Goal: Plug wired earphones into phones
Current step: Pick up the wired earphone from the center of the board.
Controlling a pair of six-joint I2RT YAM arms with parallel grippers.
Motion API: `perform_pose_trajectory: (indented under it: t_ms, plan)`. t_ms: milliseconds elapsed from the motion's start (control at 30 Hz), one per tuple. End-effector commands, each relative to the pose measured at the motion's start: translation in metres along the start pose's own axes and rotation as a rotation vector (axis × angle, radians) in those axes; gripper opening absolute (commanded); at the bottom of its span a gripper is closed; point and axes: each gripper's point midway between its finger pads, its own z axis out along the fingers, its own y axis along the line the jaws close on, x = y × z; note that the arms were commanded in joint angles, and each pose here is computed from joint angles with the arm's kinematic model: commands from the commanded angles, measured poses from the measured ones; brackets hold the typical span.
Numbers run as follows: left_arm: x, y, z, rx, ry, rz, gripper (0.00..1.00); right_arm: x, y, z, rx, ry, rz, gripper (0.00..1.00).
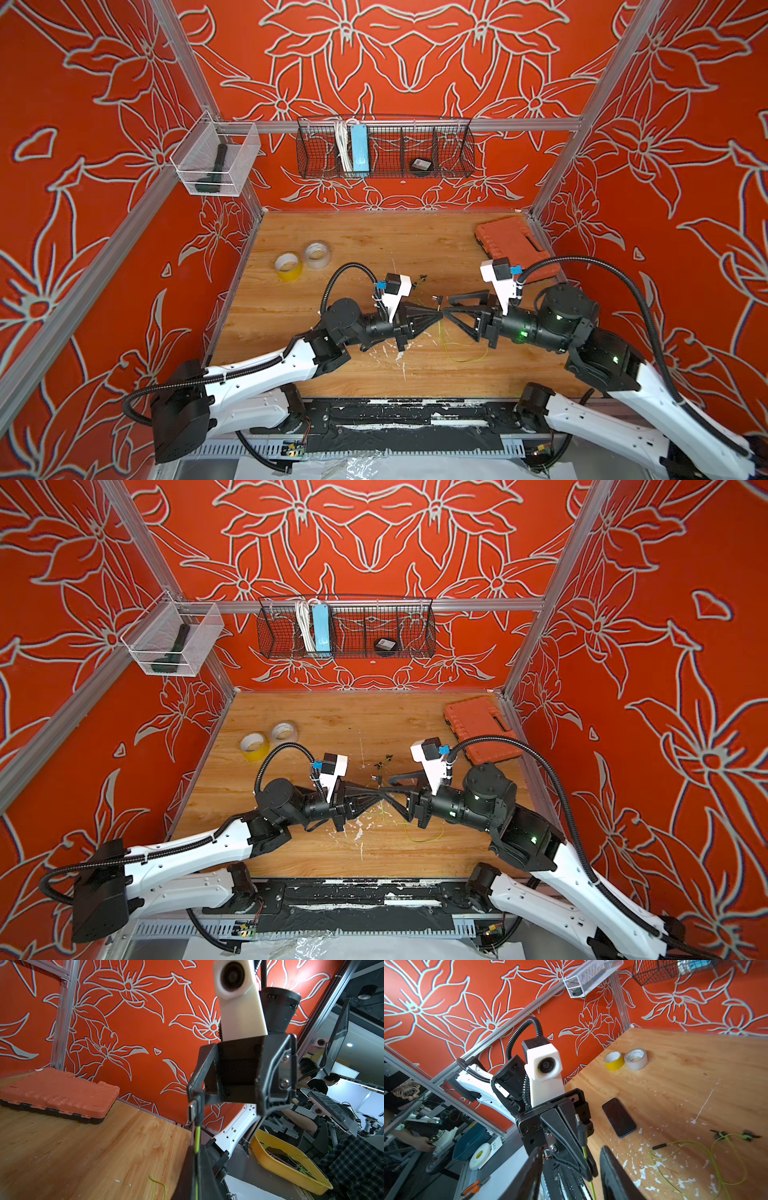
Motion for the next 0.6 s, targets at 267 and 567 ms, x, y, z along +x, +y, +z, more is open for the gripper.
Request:
perform_pose_trajectory:
  t_ms: [267, 567]
  plan:
    - [-0.007, -0.009, 0.003, 0.027, -0.001, 0.013, 0.00, -0.010, 0.001, 0.005, 0.007, -0.015, -0.041, 0.24]
    - [-0.005, -0.009, 0.002, 0.020, 0.003, 0.011, 0.00, -0.008, -0.005, 0.004, 0.032, -0.027, -0.043, 0.16]
